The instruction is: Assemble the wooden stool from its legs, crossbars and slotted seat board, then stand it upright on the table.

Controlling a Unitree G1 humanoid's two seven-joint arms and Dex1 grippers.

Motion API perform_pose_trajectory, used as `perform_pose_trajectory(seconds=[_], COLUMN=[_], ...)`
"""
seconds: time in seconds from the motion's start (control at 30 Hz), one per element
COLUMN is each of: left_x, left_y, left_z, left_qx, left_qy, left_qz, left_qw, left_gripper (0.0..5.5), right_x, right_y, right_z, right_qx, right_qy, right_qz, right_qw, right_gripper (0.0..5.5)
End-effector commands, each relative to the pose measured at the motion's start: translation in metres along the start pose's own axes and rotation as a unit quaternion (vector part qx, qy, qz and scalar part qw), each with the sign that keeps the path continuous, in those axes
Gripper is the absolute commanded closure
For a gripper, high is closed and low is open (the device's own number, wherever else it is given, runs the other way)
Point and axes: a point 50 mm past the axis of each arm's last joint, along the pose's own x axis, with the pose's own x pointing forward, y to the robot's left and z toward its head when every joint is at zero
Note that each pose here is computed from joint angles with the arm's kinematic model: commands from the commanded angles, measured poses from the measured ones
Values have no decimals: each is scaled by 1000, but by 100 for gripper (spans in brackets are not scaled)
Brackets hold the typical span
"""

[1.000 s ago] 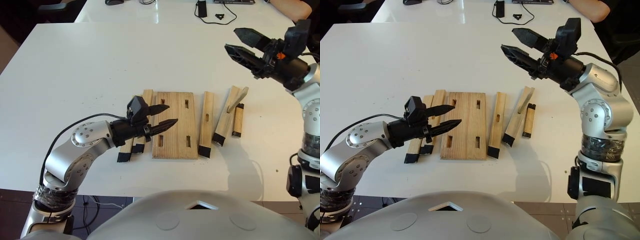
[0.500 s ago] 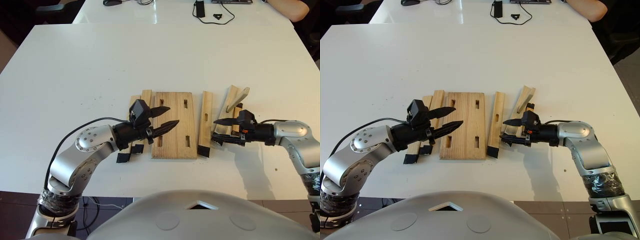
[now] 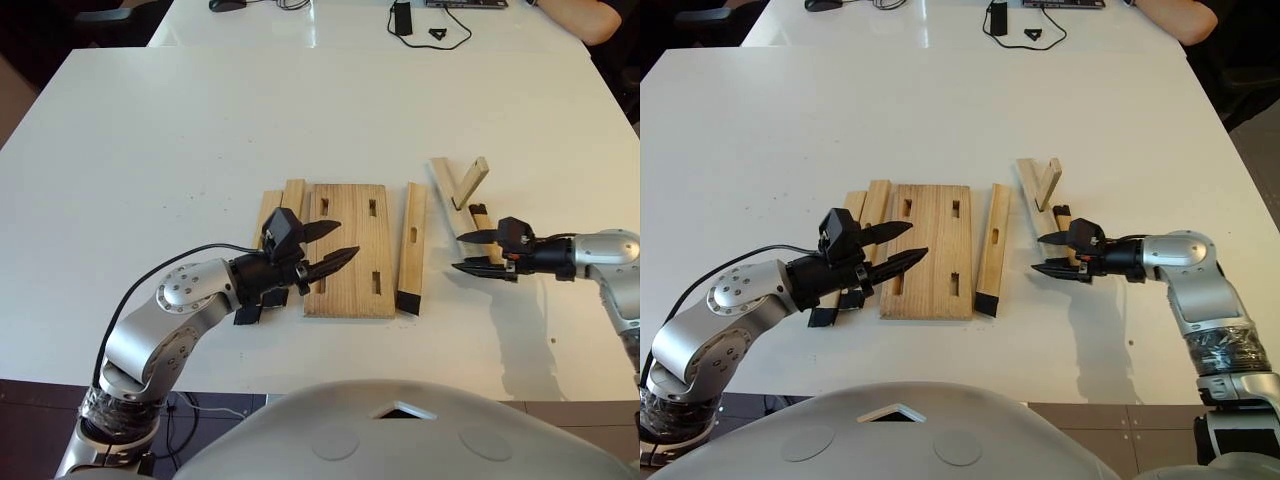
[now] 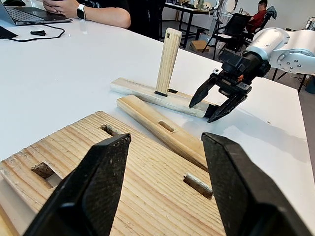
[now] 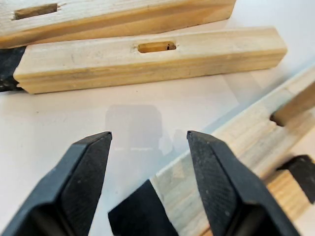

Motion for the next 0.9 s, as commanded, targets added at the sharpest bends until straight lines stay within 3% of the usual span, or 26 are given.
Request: perform_pose_trajectory(seconds=[0.03,0.3,0.47,0.9], left_x=[1,3,3,2], left_y=[-4,-5,-2,0], left_z=[0,-3,-5,-8], left_qx=[4,-1,6,7], left_qy=[-5,-9,-2,8], left_qz=[5,17,25,31], left_qw=[1000,1000,1000,999], left_gripper=[282,282,282,282], right_x=[-13,-6,-2,17], right_y=[-15,-19,-20,0], right_z=[23,19,7,-15], right_qx=[-31,-8,24,120], right_qy=[-26,-28,-29,-41], right_qz=[-30,-97,-157,-195], right_qw=[999,995,987,973], right_gripper=[268,268,196,196])
